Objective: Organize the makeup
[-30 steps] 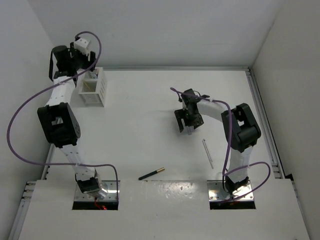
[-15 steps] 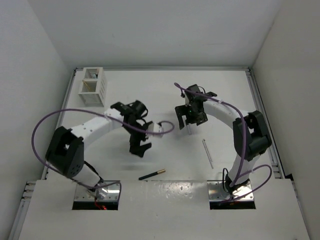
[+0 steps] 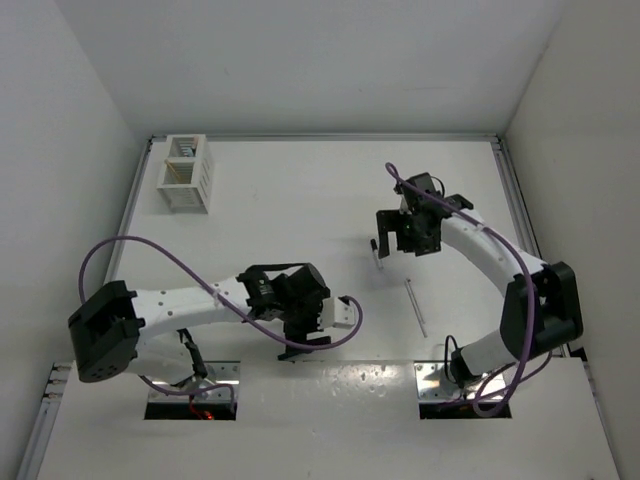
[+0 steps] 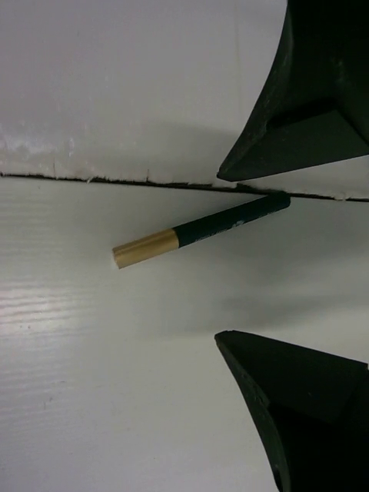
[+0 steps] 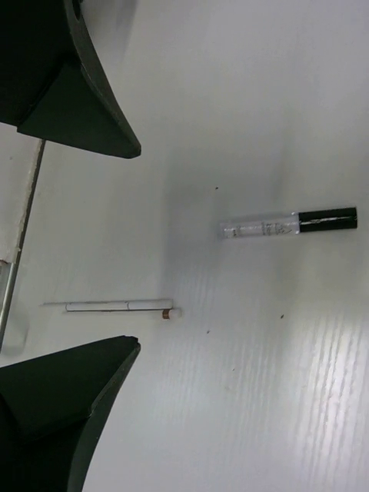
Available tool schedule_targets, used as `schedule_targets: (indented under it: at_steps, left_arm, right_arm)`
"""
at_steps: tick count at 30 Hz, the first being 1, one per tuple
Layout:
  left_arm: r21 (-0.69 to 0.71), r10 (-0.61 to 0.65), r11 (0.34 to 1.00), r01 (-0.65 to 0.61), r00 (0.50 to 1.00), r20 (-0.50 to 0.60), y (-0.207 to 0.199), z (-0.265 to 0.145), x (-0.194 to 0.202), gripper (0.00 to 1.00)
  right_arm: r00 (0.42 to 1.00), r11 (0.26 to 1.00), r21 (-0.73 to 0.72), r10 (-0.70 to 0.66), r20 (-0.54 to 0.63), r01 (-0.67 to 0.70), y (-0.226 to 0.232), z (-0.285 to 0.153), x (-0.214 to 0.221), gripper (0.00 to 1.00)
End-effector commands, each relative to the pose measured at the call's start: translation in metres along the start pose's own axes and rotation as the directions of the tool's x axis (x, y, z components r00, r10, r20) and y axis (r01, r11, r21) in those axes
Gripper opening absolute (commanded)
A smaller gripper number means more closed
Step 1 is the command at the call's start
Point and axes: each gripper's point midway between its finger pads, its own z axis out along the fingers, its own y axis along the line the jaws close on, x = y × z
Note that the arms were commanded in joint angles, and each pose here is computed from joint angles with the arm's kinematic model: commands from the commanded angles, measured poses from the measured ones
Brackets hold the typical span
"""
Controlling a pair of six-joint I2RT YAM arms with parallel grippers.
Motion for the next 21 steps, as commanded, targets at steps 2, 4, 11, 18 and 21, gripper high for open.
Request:
schedule_targets:
  at_steps: [2,4,11,18,21]
  left_arm:
    - [-0.109,-0.053,0.993,0.055,0.998,0.016,0.016,0.028,-0.008,0.83]
    - [-0.082,-0.037,0.996,0.035,0.999,-0.017,0.008,0.039,-0.006,0.83]
    - [-0.123,-0.051,0.991,0.043,0.997,-0.063,0.007,0.061,0.005,0.73]
    - [-0.111,-0.037,0.994,0.020,0.987,-0.156,0.007,0.080,0.028,0.21]
    - [-0.107,-0.060,0.993,0.042,0.982,-0.178,0.011,0.086,0.034,0.00]
  right_arm:
    - [0.999,1.000,0.004,0.020,0.036,-0.021,-0.005,-0.012,0.013,0.99]
    - [0.999,0.999,0.025,0.022,0.039,-0.023,-0.013,-0.015,0.029,0.99]
    - [0.994,0.996,0.067,0.050,0.101,-0.057,-0.033,-0.018,0.045,0.99]
    - [0.991,0.996,0.059,0.054,0.119,-0.061,-0.032,-0.023,0.040,0.97]
    - [0.990,0.997,0.055,0.043,0.132,-0.051,-0.030,-0.028,0.035,0.97]
